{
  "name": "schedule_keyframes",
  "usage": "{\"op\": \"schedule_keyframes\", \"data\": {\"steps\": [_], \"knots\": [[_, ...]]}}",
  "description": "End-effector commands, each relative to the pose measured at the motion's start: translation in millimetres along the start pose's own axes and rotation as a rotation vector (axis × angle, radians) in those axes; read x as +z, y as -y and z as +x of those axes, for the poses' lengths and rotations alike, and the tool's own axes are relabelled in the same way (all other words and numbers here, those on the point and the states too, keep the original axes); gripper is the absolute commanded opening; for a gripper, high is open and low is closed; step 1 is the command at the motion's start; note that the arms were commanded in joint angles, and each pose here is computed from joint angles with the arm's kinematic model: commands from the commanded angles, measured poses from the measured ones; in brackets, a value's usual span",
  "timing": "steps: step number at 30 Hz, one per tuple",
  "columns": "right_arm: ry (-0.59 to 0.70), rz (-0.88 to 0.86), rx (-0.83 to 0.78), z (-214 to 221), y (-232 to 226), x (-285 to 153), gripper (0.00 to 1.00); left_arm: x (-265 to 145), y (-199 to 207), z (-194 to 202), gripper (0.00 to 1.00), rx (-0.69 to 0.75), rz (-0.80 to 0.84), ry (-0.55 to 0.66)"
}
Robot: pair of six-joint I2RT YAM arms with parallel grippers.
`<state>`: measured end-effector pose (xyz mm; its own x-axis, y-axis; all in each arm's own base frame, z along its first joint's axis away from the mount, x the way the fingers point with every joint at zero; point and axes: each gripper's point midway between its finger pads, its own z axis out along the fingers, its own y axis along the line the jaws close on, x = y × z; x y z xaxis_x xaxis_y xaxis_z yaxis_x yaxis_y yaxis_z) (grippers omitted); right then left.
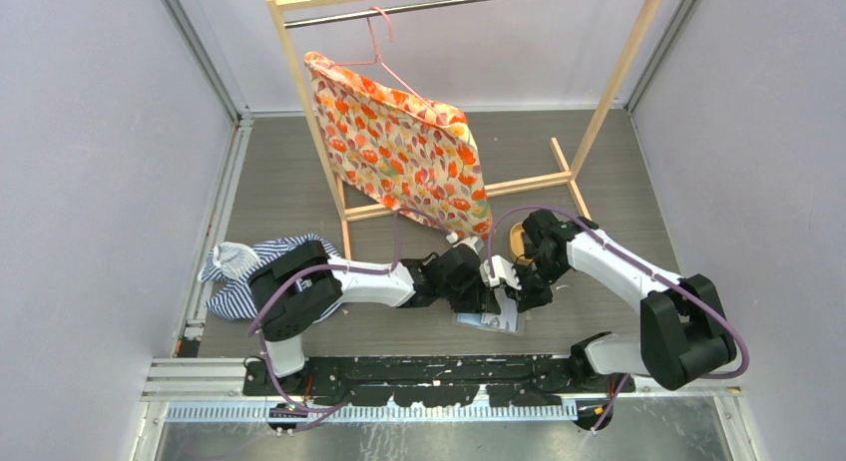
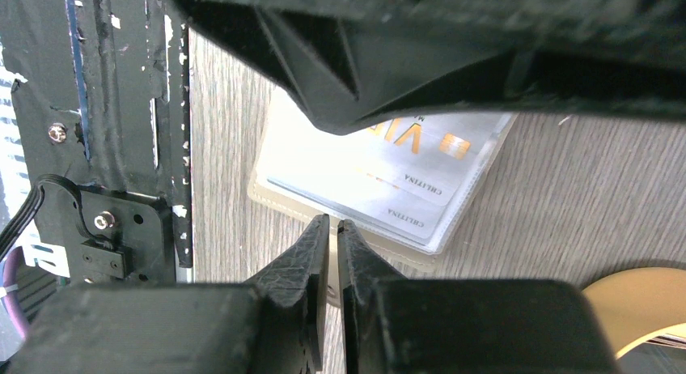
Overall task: Put the credit cards into the card holder
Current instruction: Insert the credit card into the card holder.
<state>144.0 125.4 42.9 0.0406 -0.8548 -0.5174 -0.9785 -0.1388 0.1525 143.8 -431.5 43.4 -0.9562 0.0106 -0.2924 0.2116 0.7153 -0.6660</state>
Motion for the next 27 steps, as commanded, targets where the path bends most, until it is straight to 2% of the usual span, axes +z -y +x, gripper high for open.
{"op": "schedule_keyframes", "data": {"steps": [1,13,27], "knots": [[0.02,0.014,-0.023,-6,2,-2,0.14,-13,12,-18,0.46,0.015,0.052,0.069],[0.007,0.012,-0.01,-3,3,0,0.14,-5,10,-12,0.45,0.008,0.06,0.028],[-0.012,0.015,-0.005,0,4,-2,0.14,10,38,-5,0.41,-0.037,0.229,-0.018]]}}
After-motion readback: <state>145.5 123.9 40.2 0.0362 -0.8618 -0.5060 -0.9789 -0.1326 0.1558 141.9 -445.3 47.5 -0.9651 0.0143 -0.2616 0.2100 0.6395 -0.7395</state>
